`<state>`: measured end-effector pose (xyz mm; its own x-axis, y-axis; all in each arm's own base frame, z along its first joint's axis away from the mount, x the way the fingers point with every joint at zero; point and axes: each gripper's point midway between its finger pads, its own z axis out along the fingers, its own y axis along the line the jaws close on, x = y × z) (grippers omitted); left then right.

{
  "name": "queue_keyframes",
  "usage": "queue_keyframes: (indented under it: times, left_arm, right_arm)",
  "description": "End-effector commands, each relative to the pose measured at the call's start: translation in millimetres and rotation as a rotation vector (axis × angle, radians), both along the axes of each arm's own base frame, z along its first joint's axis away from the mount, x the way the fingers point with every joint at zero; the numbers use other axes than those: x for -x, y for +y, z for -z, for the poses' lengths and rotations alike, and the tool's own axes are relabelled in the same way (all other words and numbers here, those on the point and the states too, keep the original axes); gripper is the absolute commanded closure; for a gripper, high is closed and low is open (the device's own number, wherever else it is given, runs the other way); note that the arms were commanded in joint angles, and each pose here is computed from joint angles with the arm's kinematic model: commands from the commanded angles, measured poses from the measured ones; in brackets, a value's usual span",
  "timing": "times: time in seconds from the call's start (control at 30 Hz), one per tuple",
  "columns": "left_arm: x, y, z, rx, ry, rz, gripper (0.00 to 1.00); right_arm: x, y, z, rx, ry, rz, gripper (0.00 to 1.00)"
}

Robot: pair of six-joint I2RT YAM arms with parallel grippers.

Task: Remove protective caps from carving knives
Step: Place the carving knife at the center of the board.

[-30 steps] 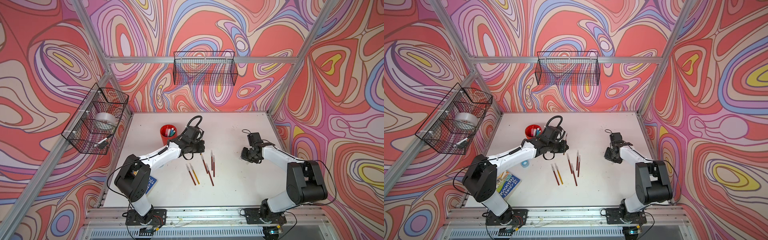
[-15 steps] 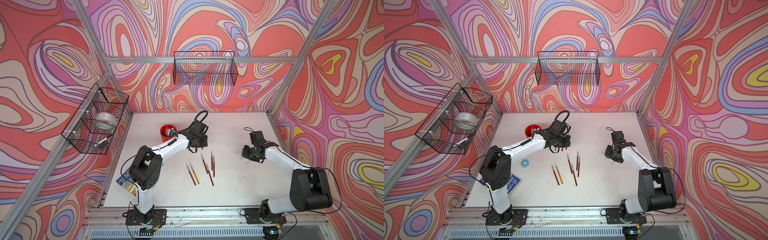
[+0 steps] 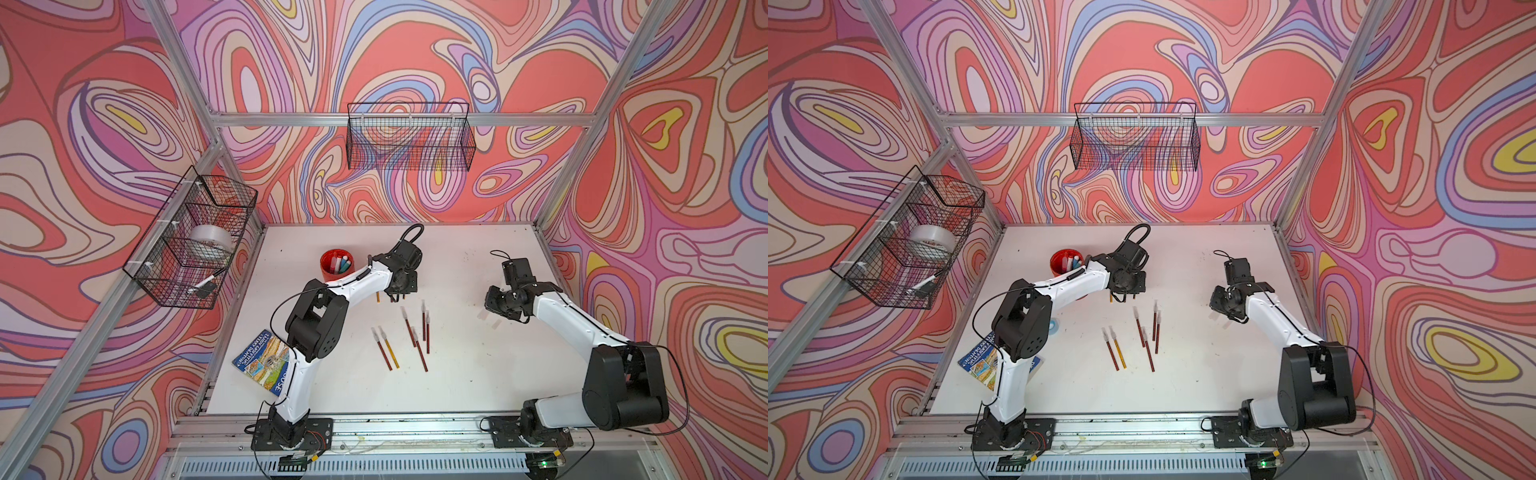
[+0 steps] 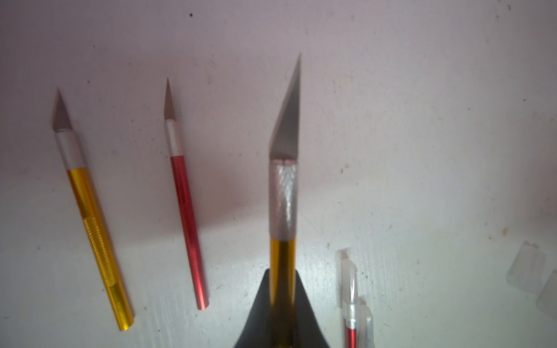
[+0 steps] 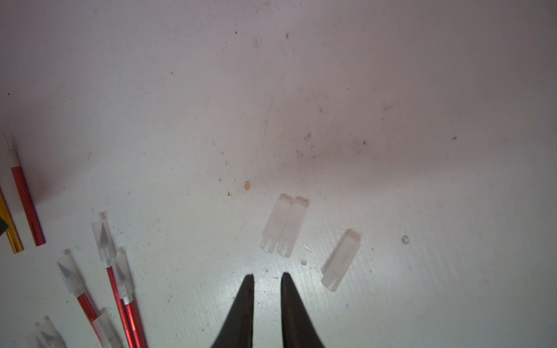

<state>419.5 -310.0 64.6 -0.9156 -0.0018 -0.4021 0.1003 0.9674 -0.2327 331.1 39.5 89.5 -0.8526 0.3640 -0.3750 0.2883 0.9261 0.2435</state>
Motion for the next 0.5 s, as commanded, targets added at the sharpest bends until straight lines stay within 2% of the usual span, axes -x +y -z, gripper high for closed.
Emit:
queue_keyframes:
  times: [0.0, 0.3, 0.47]
  left_arm:
    - [-3.7, 6.9, 14.4, -0.046, 0.035, -0.035, 0.92]
    - [-7.9, 7.7, 35.6, -0.083, 0.06, -0.041, 0.88]
    - [-9.8, 11.7, 40.1, -0.099, 0.065, -0.048, 0.8]
  right_arm:
    - [-1.7, 0.9, -7.0, -0.005, -0.016, -0.014, 0.81]
    - [-1.2, 2.4, -4.8, -0.016, -0.016, -0.015, 0.8]
    - [-1.2, -0.4, -4.9, -0.002, -0.017, -0.006, 0.81]
